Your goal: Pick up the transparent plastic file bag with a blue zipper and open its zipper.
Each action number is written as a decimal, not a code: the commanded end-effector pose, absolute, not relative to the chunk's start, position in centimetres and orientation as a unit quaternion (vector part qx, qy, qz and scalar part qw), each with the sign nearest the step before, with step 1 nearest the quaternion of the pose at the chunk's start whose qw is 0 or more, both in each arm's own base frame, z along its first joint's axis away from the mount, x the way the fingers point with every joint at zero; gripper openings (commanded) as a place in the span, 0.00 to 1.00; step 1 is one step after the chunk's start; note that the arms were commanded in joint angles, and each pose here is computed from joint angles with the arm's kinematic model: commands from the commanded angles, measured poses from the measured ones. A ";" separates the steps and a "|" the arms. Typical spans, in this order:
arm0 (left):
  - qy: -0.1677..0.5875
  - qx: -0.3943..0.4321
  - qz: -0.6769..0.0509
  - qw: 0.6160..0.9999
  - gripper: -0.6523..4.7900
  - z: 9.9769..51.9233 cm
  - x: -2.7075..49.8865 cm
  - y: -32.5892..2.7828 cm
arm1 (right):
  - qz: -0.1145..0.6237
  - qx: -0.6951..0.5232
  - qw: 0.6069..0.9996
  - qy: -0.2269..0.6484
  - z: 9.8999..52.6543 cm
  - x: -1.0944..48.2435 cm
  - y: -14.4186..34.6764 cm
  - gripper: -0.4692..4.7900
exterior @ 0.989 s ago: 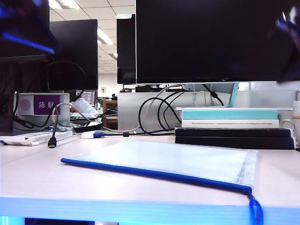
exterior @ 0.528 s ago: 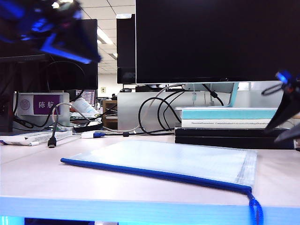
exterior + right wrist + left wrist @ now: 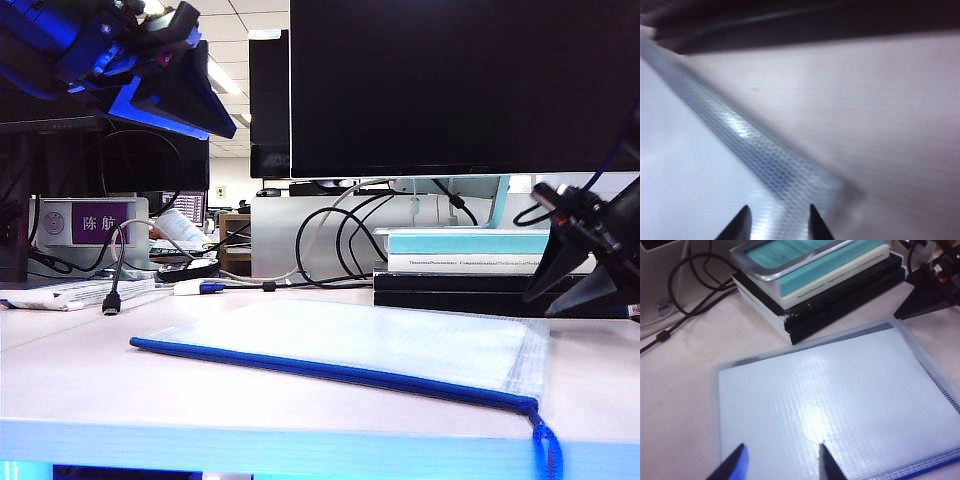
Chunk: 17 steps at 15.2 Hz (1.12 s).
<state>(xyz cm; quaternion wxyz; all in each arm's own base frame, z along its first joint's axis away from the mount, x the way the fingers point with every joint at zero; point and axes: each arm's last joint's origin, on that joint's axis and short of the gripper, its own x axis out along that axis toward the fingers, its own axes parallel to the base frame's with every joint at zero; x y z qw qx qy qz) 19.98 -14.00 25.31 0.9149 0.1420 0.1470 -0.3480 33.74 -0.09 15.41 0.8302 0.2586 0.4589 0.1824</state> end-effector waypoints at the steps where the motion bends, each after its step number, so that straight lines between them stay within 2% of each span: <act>1: 0.155 0.133 -0.348 0.915 0.47 25.4 19.9 -14.0 | 0.155 0.229 0.823 0.496 14.7 33.1 -0.4 0.38; 4: 0.155 0.133 -0.348 0.915 0.47 25.4 19.9 -14.0 | 0.172 0.252 0.794 0.526 12.4 33.4 0.2 0.38; 5: 0.155 0.133 -0.348 0.915 0.47 25.4 19.9 -14.0 | 0.203 0.238 0.803 0.507 11.9 34.2 1.7 0.08; 6: 0.153 0.132 -0.354 0.913 0.59 25.4 19.9 -14.0 | 0.253 0.290 0.784 0.488 13.3 35.0 2.1 0.08; 7: 0.155 0.116 -0.400 0.896 1.00 25.4 19.7 -14.3 | 0.296 0.311 0.778 0.458 15.6 35.5 2.6 0.08; 8: 0.171 0.063 -0.418 0.890 1.00 25.6 18.7 -15.5 | 0.340 0.323 0.788 0.399 21.2 35.8 3.7 0.08; 11: 0.194 -0.002 -0.454 0.870 1.00 25.8 17.1 -17.3 | 0.380 0.325 0.786 0.365 25.3 36.3 4.8 0.08; 13: 0.215 -0.044 -0.488 0.845 1.00 26.0 15.6 -18.7 | 0.409 0.317 0.783 0.345 27.7 36.8 6.1 0.08; 14: 0.219 -0.067 -0.516 0.826 1.00 26.3 13.6 -20.3 | 0.431 0.295 0.792 0.316 30.5 37.1 8.2 0.08; 15: 0.211 -0.073 -0.515 0.828 1.00 26.5 13.0 -20.8 | 0.440 0.287 0.795 0.304 31.6 37.1 9.0 0.08; 17: 0.174 -0.069 -0.469 0.863 1.00 26.9 12.6 -21.2 | 0.456 0.291 0.787 0.297 33.3 37.0 10.4 0.08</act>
